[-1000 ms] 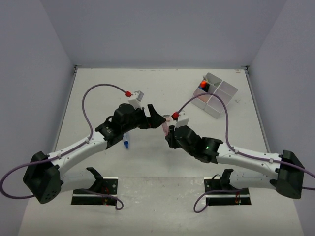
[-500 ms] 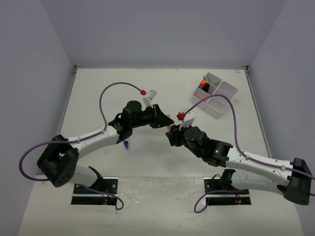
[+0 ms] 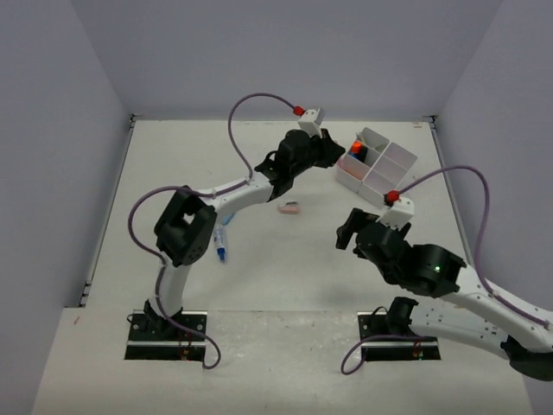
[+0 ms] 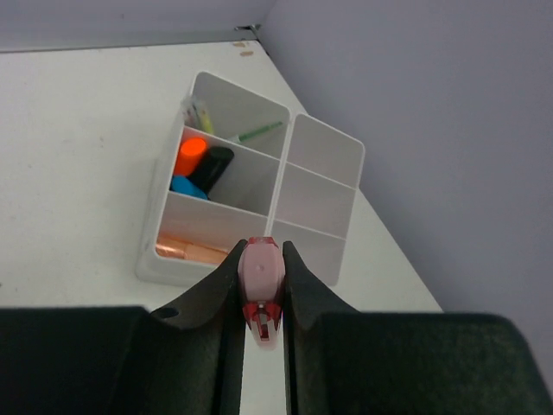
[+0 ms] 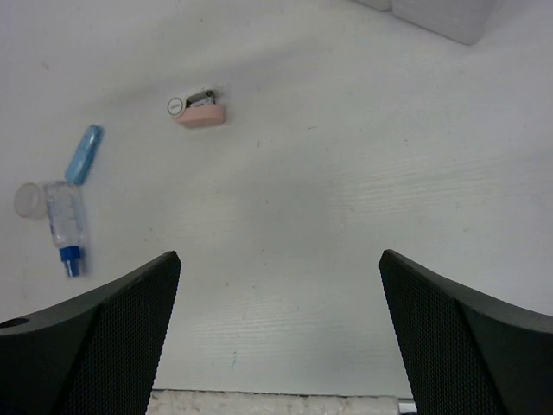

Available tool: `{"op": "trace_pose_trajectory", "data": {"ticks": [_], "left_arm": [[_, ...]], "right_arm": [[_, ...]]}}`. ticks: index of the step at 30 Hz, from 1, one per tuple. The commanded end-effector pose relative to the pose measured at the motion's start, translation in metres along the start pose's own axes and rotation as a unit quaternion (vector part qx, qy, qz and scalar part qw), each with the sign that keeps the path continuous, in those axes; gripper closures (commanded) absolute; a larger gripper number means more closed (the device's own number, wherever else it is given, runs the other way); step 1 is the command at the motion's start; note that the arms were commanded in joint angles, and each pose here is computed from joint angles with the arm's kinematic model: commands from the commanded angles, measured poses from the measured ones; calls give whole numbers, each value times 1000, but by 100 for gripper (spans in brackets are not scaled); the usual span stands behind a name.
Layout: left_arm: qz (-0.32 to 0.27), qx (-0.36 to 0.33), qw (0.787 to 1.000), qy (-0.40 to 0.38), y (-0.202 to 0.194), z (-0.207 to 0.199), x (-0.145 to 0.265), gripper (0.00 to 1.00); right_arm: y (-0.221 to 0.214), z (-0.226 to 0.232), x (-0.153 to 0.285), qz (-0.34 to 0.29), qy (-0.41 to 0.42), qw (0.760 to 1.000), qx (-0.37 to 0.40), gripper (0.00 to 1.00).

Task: Sort the stationery into containers
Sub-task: Place the stationery in the storage box.

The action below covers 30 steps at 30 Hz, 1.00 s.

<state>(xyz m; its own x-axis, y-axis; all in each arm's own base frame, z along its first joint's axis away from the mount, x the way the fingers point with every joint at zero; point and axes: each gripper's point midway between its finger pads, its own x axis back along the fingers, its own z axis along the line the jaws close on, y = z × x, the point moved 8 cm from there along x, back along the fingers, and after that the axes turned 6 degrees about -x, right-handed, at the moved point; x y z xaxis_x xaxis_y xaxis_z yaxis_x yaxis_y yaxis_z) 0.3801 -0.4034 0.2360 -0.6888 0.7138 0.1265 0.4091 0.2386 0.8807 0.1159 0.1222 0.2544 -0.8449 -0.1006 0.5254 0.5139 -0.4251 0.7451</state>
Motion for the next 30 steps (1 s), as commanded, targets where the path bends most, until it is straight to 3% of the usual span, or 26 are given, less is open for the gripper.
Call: {"op": "trace_pose_trajectory", "data": {"ticks": [1,6,14,17,21,23,25,27,30], "left_arm": [[-52,-29,998,28,3,12,-48,100],[-75,-16,997,27,-3,16,-81,100],[-75,-9,997,28,-25,24,-104,100],[-66,-5,997,33,-37,30,-106,87],[-58,-4,998,36,-46,34,-103,79],[-56,-6,998,25,-46,30,-101,52],[-55,-8,998,17,-45,24,-100,35],[-60,-14,998,9,-38,16,-97,25],[-71,-18,997,5,-22,5,-91,20]], "right_arm": [[31,-37,35,-50,-23,996,-69,1],[43,-56,57,-64,34,992,-104,1],[36,-59,56,-50,39,994,-89,1],[36,-55,54,-48,33,995,-80,1],[40,-52,53,-54,27,995,-76,1],[41,-48,53,-56,26,996,-68,1],[42,-46,51,-57,23,996,-65,1],[41,-44,49,-57,18,996,-60,1],[40,-41,46,-56,10,997,-54,1]]}}
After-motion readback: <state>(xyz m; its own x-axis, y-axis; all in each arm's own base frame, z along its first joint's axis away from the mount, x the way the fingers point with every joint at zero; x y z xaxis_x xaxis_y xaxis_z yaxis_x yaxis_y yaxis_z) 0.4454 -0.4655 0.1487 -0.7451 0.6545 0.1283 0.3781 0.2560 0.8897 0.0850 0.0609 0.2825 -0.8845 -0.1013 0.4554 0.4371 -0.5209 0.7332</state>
